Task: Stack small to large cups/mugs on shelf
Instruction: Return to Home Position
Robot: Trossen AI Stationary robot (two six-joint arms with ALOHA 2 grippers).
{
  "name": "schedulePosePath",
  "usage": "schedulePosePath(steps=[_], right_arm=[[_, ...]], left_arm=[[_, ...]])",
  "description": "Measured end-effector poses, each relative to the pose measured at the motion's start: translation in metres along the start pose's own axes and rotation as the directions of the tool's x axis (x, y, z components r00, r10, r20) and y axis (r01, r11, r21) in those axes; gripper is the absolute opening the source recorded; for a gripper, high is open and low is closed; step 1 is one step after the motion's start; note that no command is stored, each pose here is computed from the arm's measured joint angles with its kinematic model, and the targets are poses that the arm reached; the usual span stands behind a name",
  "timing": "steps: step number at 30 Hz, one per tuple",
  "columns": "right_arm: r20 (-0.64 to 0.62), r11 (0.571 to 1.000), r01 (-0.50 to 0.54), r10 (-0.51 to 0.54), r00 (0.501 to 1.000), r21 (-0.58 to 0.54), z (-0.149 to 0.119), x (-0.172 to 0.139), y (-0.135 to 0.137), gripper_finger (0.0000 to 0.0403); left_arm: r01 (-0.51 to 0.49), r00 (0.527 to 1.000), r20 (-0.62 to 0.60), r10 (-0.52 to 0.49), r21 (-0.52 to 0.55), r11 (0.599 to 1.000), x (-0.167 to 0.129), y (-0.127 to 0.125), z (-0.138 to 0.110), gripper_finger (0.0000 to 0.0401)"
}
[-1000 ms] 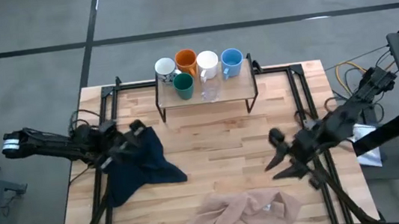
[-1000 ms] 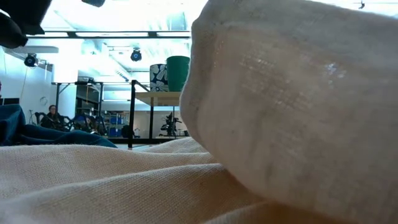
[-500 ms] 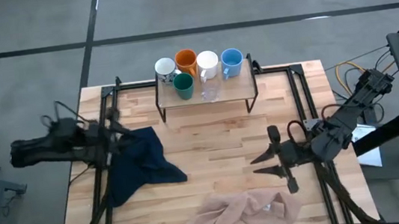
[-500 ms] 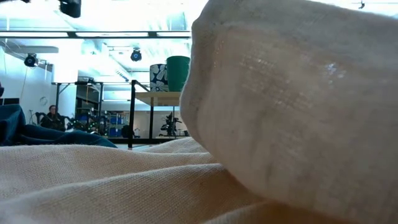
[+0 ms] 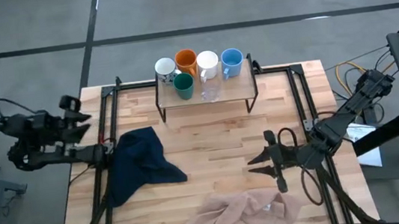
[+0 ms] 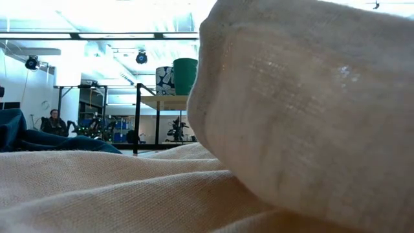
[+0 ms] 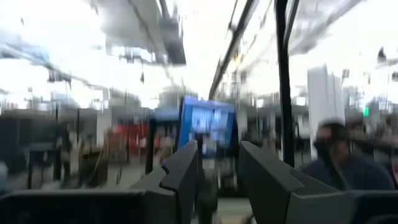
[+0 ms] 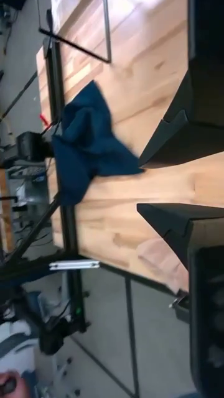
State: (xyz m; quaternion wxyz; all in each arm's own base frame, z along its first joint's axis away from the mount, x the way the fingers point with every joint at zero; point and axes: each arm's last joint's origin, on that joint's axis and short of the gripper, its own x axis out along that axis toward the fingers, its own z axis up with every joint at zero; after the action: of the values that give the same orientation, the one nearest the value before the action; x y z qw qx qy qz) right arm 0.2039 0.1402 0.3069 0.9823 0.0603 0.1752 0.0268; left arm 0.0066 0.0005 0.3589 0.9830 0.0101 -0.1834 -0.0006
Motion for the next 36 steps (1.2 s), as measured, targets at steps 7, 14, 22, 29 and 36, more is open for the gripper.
schedulePosePath(steps=[7,14,22,29,36], right_arm=[[0.124,0.997,-0.077,0.074,0.990,0.018,-0.017,0.002,0.008,0.0091],[0.247,0.992,-0.116,0.101,0.964,0.049,-0.027,0.004,0.006,0.0091],[0.280,0.990,-0.130,0.109,0.954,0.060,-0.029,0.004,0.006,0.0091],[0.282,0.989,-0.131,0.109,0.953,0.062,-0.029,0.004,0.006,0.0091],[0.282,0.992,-0.121,0.106,0.954,0.038,-0.029,0.004,0.005,0.0091]], left_arm=[[0.027,0.972,0.235,0.005,-0.133,0.991,-0.018,0.001,0.021,0.0107],[-0.013,0.958,0.287,0.003,0.032,0.999,-0.019,0.001,0.031,0.0107],[-0.009,0.967,0.253,-0.004,0.048,0.999,-0.010,0.001,0.028,0.0107],[0.068,0.960,0.276,-0.040,-0.095,0.993,-0.007,0.000,0.029,0.0107],[0.211,0.965,0.188,-0.184,-0.137,0.968,-0.002,-0.005,0.018,0.0107]])
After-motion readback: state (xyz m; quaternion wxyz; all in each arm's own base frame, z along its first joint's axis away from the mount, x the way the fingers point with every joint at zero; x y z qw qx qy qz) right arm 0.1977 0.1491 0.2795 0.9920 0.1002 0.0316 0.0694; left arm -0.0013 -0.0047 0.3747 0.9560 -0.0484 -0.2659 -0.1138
